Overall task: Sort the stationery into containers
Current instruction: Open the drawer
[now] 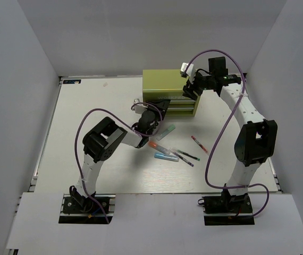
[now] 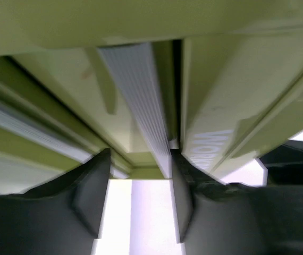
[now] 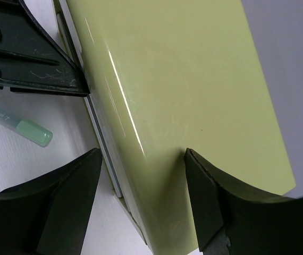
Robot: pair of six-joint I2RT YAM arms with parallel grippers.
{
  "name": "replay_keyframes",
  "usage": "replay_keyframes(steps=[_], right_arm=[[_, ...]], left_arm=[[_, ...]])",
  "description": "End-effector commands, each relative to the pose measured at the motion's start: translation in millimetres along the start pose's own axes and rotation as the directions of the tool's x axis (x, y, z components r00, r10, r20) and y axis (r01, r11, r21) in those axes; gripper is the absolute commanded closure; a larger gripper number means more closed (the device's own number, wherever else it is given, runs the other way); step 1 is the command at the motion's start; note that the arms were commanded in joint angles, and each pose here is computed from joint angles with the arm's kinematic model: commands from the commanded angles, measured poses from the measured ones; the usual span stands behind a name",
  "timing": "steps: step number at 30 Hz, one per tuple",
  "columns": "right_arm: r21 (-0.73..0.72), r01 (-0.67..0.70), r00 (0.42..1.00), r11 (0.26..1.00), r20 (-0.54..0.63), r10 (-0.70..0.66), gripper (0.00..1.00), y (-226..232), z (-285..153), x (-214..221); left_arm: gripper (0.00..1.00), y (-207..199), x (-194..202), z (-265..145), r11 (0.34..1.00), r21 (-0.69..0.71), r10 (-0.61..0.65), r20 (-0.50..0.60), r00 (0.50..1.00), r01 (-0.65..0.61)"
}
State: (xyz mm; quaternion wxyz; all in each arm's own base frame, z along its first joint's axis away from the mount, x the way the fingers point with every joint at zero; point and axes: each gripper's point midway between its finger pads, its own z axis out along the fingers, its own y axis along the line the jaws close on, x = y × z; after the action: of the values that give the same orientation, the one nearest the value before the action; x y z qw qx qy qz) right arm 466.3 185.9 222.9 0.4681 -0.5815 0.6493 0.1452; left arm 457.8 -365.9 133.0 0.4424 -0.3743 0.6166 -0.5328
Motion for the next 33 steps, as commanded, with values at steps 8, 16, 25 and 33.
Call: replay_keyframes(steps=[8, 16, 25, 33], right_arm=[[-0.083, 0.013, 0.998, 0.996, -0.054, -0.018, 0.34, 15.4, -5.0, 4.9], [-0.126, 0.011, 0.996, 0.992, -0.081, -0.022, 0.34, 26.4, -4.3, 9.7], [-0.163, -0.011, 0.993, 0.987, -0.118, -0.008, 0.35, 35.4, -2.3, 14.2], [-0.092, -0.040, 0.988, 0.995, -0.155, 0.026, 0.35, 21.8, 3.2, 19.6]], left_arm=[[0.57, -23.4, -28.2, 13.1, 0.972, 0.182, -0.183, 0.171, 0.968, 0.151], [0.59, -22.6, -28.5, 8.5, 0.958, 0.221, -0.235, 0.226, 0.946, 0.185], [0.83, -18.4, -22.6, 8.8, 0.952, 0.230, -0.256, 0.240, 0.936, 0.202], [1.00, -7.8, -23.2, -3.6, 0.960, 0.205, -0.241, 0.244, 0.939, 0.193]])
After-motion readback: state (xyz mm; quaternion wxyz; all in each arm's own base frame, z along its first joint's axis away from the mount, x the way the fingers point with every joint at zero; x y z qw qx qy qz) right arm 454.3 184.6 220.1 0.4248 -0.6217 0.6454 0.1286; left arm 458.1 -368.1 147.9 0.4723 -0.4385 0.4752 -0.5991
